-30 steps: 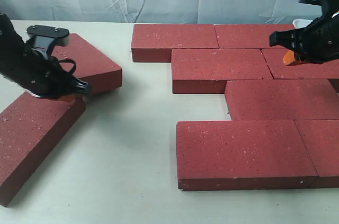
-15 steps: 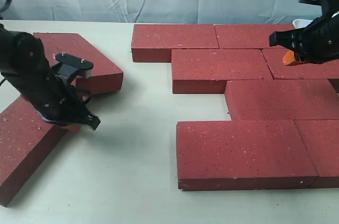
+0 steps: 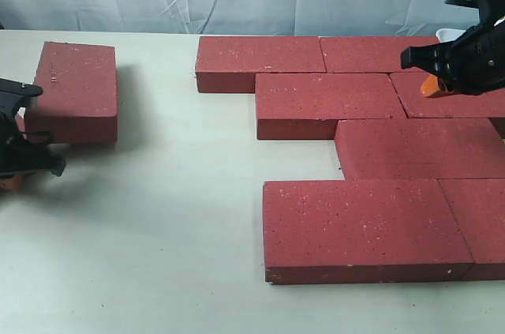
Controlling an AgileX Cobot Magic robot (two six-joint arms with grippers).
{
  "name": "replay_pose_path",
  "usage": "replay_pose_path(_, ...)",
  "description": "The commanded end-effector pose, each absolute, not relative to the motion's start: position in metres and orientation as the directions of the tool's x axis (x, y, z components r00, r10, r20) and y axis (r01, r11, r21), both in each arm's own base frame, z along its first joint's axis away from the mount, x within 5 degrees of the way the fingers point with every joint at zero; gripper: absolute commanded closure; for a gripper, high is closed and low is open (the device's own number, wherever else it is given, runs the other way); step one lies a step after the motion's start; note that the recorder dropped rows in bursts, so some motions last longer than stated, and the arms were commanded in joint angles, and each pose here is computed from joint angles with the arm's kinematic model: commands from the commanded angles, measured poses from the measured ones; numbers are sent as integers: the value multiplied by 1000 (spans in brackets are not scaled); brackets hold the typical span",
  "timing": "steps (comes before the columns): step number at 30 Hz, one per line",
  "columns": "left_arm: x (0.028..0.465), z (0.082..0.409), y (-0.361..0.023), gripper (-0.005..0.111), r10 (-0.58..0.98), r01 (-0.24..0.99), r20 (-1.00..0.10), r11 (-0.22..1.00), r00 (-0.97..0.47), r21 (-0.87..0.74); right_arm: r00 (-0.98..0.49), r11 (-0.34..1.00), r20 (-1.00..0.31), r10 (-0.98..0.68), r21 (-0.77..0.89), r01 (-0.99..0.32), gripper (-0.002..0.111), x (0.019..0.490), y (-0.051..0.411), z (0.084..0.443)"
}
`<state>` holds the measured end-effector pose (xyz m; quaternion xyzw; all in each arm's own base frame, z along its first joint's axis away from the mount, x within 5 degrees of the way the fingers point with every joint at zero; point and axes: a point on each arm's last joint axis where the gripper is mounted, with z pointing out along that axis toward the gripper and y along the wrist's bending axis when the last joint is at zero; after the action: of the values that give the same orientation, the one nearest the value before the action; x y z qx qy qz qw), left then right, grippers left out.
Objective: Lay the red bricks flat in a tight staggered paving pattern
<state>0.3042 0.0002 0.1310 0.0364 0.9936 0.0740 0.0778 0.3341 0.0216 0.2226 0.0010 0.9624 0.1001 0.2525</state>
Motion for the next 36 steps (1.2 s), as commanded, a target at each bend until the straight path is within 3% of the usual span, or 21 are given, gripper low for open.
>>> replay_pose_path(1,307,135,-15,107,90,75,-184,993,-979,88,-861,981,-506,52,188,-52,109,333,21,226)
replay_pose_path(8,301,182,-69,107,267,312,-316,945,-910,-102,-858,981,-511,53,187,-51,109,334,21,226)
replay_pose_path(13,300,223,-58,107,246,300,-462,953,-852,-46,-859,981,-509,53,188,-51,109,334,21,226)
replay_pose_path(18,305,247,-24,107,205,159,-579,979,-789,130,-859,981,-509,53,188,-51,109,334,21,226)
replay_pose_path(21,312,234,-7,107,174,83,-542,979,-822,188,-859,981,-509,53,188,-51,109,334,21,226)
replay_pose_path(28,331,177,-9,107,129,78,-436,988,-891,133,-859,981,-509,53,188,-51,109,334,21,226)
replay_pose_path(36,334,160,-49,107,190,219,-423,976,-886,-19,-855,981,-516,54,186,-50,109,334,21,226)
